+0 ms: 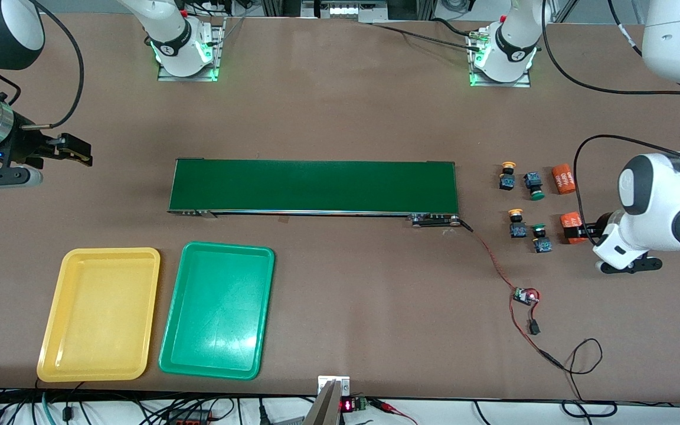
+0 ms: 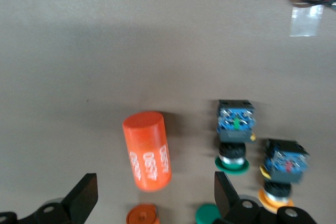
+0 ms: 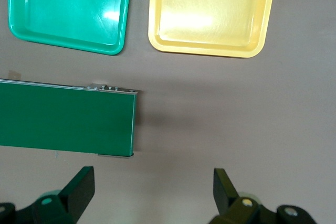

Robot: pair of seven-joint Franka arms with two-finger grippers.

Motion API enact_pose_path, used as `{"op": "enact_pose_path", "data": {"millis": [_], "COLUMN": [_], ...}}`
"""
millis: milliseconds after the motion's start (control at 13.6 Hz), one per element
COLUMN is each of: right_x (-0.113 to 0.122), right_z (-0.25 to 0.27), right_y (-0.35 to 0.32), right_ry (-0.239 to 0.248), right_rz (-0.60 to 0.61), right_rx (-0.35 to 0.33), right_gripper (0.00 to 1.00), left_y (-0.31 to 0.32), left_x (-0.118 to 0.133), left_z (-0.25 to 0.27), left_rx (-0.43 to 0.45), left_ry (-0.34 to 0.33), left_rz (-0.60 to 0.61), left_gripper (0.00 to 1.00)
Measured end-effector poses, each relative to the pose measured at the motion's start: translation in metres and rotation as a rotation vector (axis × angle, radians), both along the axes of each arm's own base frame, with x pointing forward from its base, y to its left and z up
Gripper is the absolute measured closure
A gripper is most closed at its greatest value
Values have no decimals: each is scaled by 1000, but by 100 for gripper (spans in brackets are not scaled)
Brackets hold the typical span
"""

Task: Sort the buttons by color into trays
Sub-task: 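Grasp the orange battery cylinder with the left gripper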

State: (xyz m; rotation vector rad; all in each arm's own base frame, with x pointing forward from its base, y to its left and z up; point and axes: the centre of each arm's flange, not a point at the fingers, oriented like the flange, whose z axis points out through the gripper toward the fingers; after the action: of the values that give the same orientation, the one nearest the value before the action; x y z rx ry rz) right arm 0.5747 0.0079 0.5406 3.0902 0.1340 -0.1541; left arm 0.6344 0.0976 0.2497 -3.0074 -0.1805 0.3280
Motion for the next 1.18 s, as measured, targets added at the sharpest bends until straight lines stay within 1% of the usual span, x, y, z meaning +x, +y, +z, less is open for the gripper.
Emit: {"op": "enact_pose_path", "data": {"millis": [221, 294, 368, 442, 589, 662, 883, 1030, 1178], "right_x": [0, 0, 0, 0, 0, 0, 0, 0, 0], "right_z": [0, 0, 0, 0, 0, 0, 0, 0, 0], "right_y": [0, 0, 0, 0, 0, 0, 0, 0, 0], "right_ry": [0, 0, 0, 0, 0, 0, 0, 0, 0], "right_rz": [0, 0, 0, 0, 0, 0, 0, 0, 0], "right_rx": [0, 0, 0, 0, 0, 0, 0, 0, 0], "right_gripper": [0, 0, 0, 0, 0, 0, 0, 0, 0], "left_y": [15, 18, 20, 20, 19, 19, 12, -6, -32], "left_x": [-21, -29, -36, -41, -43, -44, -40, -29, -17], "left_z": [-45, -56, -64, -70, -72, -71, -53, -24, 5], "left_rx": [-8, -11, -14, -16, -18, -18, -26, -49, -79], "left_ry": [-71, -82, -83, -77, -70, -64, -25, -42, -73], "left_rz": [13, 18, 21, 23, 22, 22, -1, -106, -255], "left_gripper": [2, 4, 8, 17, 43, 50, 50, 50, 50]}}
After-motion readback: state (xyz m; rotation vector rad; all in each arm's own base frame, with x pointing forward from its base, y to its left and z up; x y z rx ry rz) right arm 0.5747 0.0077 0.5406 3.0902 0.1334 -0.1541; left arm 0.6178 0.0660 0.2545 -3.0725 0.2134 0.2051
